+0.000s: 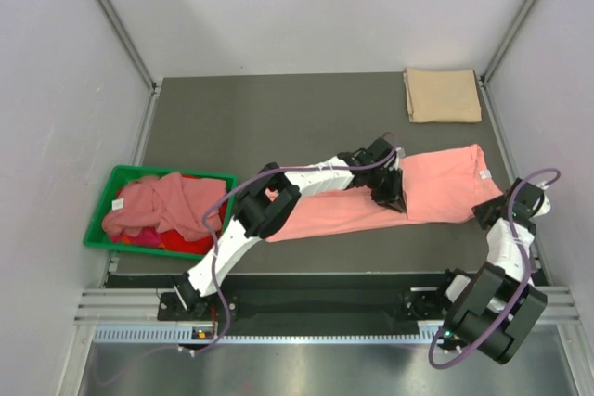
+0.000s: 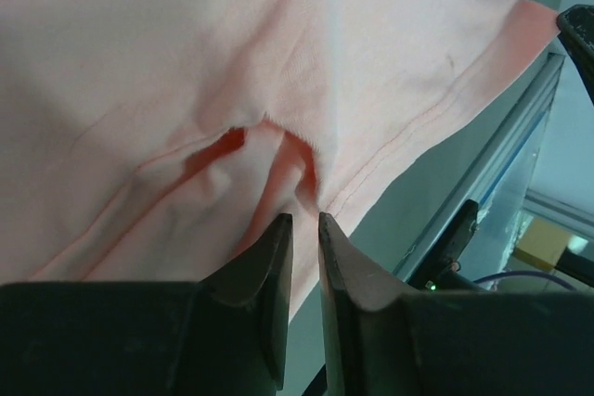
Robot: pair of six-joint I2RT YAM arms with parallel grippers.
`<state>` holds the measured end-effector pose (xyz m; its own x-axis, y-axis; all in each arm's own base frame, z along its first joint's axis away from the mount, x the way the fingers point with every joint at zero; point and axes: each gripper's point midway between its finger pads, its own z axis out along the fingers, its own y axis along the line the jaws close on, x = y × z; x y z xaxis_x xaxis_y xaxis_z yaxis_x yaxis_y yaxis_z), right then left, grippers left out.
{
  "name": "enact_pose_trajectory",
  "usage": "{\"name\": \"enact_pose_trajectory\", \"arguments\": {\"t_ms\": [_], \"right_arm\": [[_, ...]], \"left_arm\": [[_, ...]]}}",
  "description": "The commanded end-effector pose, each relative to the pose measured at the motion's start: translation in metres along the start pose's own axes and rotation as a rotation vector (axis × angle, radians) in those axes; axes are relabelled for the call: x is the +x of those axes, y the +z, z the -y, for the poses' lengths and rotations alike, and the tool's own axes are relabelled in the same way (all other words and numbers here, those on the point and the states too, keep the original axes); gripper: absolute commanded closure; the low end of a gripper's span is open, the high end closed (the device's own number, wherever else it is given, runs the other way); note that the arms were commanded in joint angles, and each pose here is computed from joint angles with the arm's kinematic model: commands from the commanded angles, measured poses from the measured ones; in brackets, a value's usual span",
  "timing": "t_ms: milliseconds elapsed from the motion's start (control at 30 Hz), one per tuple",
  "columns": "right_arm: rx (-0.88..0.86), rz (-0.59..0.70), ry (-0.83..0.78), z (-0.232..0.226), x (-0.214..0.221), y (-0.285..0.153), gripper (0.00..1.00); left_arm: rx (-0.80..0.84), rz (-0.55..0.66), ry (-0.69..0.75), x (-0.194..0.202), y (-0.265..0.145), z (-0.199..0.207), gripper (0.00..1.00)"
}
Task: Fold and stack the t-shirts
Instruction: Fold the tshirt
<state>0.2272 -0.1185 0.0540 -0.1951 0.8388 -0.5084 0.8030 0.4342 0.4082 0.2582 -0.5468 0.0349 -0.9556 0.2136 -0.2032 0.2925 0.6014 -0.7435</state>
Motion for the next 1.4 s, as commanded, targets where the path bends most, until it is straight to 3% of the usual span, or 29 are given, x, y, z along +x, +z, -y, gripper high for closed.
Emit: {"name": "enact_pose_trajectory", "arguments": {"t_ms": [0,300,700,1367], "right_arm": [[-0.089,0.053,-0.007,-0.024,-0.026,0.000,1.00],[-0.091,0.052,-0.006,-0.032,-0.032,0.001,1.00],[-0.141,0.057,-0.021,-0.064,-0.062,0.008,1.00],[-0.183,-0.061,-0.045,-0.124,-0.056,0.059,1.00]], "left_arm": [[-0.011,0.081,0.094,-0.022,-0.041,0.034,0.77],[-0.075,0.132,0.148,-0.035,-0.083,0.033,0.77],[-0.174,0.253,0.059,-0.058,-0.149,-0.025,0.77],[-0.272,0.253,0.040,-0.056,-0.157,-0.058,0.75]]}}
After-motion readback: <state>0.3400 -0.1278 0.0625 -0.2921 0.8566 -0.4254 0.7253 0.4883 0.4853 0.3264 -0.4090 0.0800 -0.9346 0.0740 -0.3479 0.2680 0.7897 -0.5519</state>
